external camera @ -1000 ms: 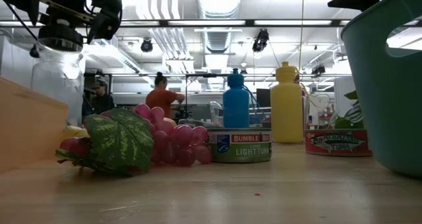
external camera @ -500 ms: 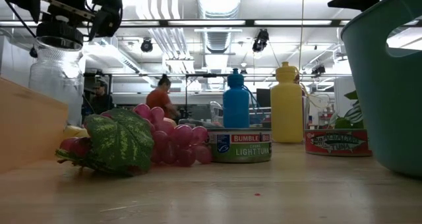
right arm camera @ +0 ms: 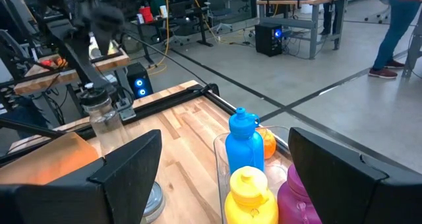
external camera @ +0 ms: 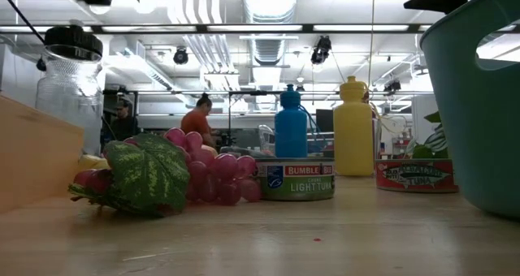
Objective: Pick & Place Food Item
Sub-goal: Put the transparent water bottle into the transparent bin
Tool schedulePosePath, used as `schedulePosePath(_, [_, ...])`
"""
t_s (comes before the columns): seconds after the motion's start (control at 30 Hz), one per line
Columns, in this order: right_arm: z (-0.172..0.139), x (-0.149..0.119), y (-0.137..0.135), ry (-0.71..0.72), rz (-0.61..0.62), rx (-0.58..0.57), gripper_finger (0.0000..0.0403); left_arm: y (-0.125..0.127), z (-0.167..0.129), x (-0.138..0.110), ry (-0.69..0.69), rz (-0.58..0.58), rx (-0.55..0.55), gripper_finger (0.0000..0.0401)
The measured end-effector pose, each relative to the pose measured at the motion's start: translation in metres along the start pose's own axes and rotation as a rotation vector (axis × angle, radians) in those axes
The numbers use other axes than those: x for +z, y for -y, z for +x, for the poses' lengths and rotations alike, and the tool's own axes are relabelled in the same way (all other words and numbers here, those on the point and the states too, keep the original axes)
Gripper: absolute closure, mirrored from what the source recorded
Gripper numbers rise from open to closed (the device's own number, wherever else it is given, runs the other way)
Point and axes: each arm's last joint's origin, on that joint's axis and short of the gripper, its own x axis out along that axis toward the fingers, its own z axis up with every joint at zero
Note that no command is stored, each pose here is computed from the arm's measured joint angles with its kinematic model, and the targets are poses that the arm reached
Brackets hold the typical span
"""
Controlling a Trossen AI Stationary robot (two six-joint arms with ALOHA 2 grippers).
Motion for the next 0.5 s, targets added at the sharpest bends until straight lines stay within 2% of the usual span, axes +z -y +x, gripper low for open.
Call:
schedulePosePath(0.13, [0.0,0.0,0.0,0.0,0.0,0.0,0.0074,0.002,-0.024,-0.012,0.087,0.131,-0.108,0.0001])
schedulePosePath(0.27, [0.0,0.0,0.0,0.0,0.0,0.0,0.0074,0.002,-0.038,-0.019,0.211,0.297,-0.168,0.0001])
schedulePosePath(0.4, [0.0,0.0,0.0,0.0,0.0,0.0,0.0074,0.002,-0.041,-0.018,0.363,0.586,-0.14,0.0001])
schedulePosePath(0.5, [0.0,0.0,0.0,0.0,0.0,0.0,0.0074,0.003,-0.039,-0.019,0.408,0.823,-0.084,0.0002])
